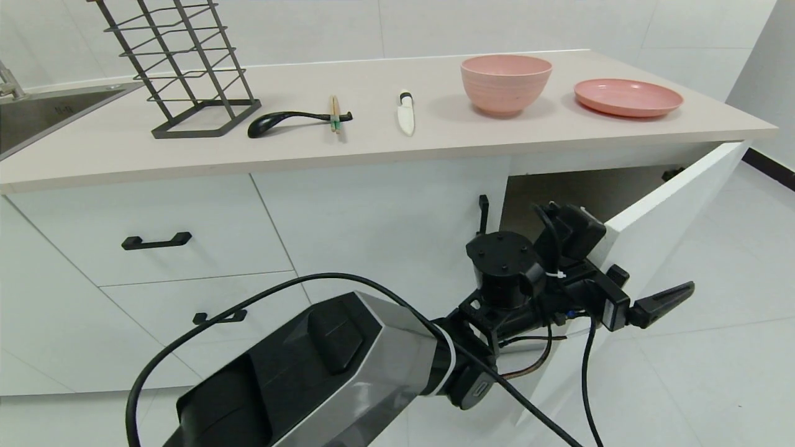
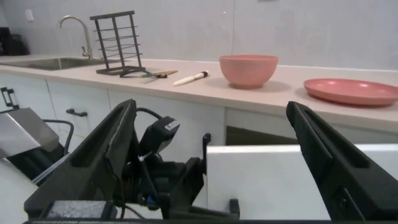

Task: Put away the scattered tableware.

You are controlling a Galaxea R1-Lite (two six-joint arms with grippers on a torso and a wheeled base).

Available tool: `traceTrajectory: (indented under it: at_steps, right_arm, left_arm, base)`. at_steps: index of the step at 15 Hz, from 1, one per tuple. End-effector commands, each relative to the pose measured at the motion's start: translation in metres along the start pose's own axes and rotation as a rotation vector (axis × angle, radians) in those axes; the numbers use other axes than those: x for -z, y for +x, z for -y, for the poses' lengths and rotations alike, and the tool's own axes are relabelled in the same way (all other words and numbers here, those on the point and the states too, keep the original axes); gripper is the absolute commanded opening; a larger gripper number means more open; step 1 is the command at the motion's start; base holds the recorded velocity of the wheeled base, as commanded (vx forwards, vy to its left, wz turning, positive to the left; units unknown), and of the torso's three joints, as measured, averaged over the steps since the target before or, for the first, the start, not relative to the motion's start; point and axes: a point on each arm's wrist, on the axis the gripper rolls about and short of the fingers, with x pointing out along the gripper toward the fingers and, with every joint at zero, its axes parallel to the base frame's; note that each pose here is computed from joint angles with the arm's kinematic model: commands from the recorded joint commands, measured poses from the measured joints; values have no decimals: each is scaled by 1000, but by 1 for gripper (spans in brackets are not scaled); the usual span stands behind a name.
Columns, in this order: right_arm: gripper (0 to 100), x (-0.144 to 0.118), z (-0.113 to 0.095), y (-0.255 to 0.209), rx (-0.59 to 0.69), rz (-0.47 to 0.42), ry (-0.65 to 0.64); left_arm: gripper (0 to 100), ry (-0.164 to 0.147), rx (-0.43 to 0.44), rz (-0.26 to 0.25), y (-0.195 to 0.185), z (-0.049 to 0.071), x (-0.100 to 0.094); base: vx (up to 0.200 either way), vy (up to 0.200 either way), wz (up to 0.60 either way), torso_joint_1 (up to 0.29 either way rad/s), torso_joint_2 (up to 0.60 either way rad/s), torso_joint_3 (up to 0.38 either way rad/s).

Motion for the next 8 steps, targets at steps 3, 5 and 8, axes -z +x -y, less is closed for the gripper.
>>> traceTrajectory:
  at_steps: [3,5,8]
  right_arm:
    - [100,-9,2,5,-5,38,-26]
    - [100,-8,3,6,2,34,-29]
    - [100,-7,4,7,3,28,-27]
  left_arm:
    - [100,-33,46,-16,10,24,14]
    - [100,-48,46,-24,13,32,23]
    - [100,-69,74,6,28,47,34]
  base:
    - [0,0,0,0,0,0]
    - [0,0,0,0,0,0]
    - [0,0,0,0,0,0]
